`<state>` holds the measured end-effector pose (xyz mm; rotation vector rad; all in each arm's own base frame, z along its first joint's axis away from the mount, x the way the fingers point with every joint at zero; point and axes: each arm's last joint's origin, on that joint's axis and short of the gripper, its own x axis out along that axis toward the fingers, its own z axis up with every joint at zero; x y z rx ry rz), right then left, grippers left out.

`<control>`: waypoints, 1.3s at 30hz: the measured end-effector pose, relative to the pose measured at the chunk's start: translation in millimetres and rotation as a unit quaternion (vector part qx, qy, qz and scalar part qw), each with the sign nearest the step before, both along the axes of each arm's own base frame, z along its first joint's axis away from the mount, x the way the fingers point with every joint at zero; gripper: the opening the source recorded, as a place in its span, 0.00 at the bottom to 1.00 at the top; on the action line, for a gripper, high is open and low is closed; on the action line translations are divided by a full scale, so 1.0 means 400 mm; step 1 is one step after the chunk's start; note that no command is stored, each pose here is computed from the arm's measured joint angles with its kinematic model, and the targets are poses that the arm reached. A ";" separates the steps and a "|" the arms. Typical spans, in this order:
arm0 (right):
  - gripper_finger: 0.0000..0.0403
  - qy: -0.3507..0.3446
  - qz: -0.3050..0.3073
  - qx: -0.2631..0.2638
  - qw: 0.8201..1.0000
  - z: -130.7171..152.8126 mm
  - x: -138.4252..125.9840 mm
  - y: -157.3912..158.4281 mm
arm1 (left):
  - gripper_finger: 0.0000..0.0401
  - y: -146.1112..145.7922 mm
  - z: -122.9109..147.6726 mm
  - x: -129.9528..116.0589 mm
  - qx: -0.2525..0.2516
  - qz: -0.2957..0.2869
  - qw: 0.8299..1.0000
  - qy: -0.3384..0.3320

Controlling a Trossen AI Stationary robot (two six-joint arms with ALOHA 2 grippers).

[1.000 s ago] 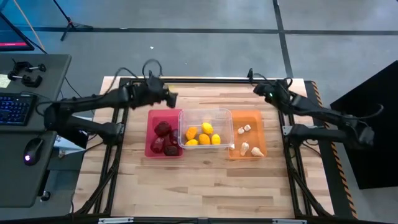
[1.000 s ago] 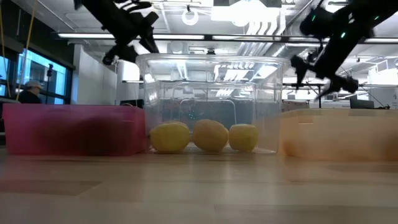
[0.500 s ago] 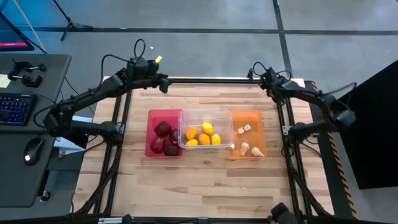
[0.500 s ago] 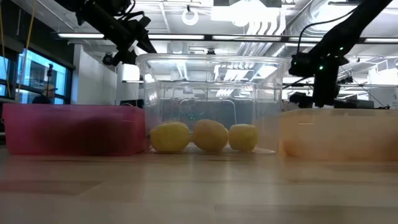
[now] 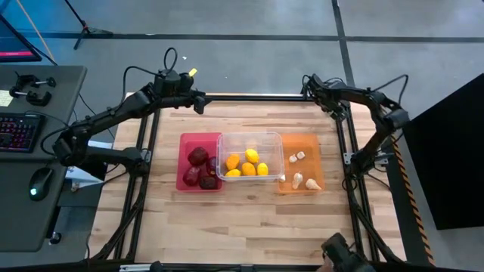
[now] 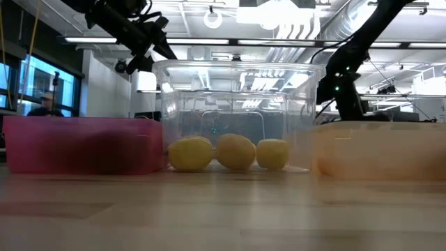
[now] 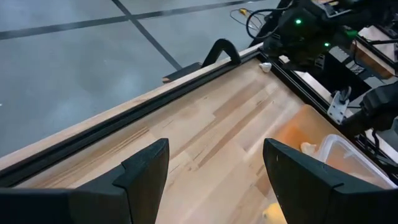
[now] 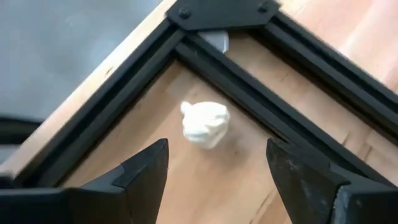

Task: Sort produce into baskets
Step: Put the white garlic into the orange bin

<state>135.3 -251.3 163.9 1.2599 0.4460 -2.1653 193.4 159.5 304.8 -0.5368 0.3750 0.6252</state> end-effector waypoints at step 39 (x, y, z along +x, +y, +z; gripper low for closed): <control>0.06 0.057 0.074 0.083 0.992 -0.006 0.054 -0.079 | 0.62 -0.014 -0.024 -0.008 -0.019 -0.019 0.998 0.056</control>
